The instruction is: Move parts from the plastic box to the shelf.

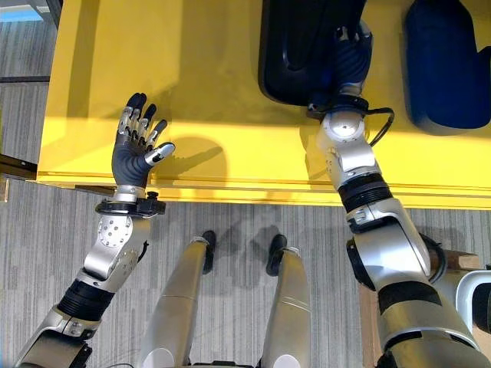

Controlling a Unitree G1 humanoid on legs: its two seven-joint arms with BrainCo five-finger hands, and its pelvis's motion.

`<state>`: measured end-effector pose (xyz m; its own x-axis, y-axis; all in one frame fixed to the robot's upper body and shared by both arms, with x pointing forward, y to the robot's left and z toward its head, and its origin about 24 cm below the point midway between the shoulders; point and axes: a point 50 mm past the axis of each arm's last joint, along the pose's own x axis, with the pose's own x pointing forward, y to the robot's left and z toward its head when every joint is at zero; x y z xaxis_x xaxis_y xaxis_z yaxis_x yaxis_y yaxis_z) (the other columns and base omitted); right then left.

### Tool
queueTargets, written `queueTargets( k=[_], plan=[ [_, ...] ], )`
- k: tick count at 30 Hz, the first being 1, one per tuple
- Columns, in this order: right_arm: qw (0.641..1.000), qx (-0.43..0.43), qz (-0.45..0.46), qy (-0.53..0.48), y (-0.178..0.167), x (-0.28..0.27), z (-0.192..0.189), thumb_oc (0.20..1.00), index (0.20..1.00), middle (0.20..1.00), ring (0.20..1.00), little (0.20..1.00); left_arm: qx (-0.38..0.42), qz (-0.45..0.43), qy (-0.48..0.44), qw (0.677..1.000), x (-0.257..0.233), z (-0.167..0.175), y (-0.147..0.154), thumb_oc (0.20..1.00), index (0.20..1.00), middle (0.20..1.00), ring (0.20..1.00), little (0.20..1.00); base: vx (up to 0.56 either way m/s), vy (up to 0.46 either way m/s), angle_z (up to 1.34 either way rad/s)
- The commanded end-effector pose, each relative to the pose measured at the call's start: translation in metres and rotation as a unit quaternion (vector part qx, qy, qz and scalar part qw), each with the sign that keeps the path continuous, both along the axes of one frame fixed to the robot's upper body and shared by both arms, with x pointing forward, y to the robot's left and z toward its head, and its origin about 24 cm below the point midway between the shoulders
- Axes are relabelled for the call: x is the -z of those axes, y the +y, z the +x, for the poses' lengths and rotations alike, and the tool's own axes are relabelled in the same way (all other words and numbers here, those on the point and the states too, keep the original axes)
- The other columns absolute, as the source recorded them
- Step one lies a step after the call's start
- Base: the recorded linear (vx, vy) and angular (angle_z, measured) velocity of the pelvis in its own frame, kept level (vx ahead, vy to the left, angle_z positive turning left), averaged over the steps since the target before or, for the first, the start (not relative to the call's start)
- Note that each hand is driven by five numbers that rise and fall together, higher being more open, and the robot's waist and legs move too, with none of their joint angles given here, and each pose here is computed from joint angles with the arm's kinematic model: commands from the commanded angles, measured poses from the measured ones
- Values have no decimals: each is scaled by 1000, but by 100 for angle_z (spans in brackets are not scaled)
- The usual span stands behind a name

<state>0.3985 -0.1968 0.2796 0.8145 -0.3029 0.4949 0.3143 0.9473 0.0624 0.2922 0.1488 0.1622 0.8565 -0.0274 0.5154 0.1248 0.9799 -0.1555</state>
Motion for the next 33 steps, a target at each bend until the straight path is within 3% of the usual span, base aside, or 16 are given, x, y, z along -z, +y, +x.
queueTargets(
  k=[1, 4, 10, 15, 33],
  plan=[
    [997, -6, -9, -78, 1, -57, -7, 200, 200, 200, 200, 200, -9, 9, 122, 992, 56, -5, 3, 1000, 1000, 1000, 1000, 1000, 0, 0, 0],
    [998, 38, -45, -12, -20, -44, 3, 200, 200, 200, 200, 200, 1, 19, 116, 993, 54, -4, 1, 1000, 1000, 1000, 1000, 1000, 0, 0, 0],
    [992, 62, -97, 46, -30, -28, 10, 200, 200, 200, 200, 200, 13, 27, 114, 993, 54, -2, -3, 1000, 1000, 1000, 1000, 1000, 0, 0, 0],
    [992, 49, -102, 54, -24, -21, 12, 200, 200, 200, 200, 200, 12, 27, 111, 993, 54, -1, -3, 1000, 1000, 1000, 1000, 1000, 0, 0, 0],
    [991, -48, 23, 123, 41, 45, 26, 200, 200, 200, 200, 200, 2, 14, 116, 993, 52, 6, -7, 1000, 1000, 1000, 1000, 1000, 0, 1, 0]
  ],
)
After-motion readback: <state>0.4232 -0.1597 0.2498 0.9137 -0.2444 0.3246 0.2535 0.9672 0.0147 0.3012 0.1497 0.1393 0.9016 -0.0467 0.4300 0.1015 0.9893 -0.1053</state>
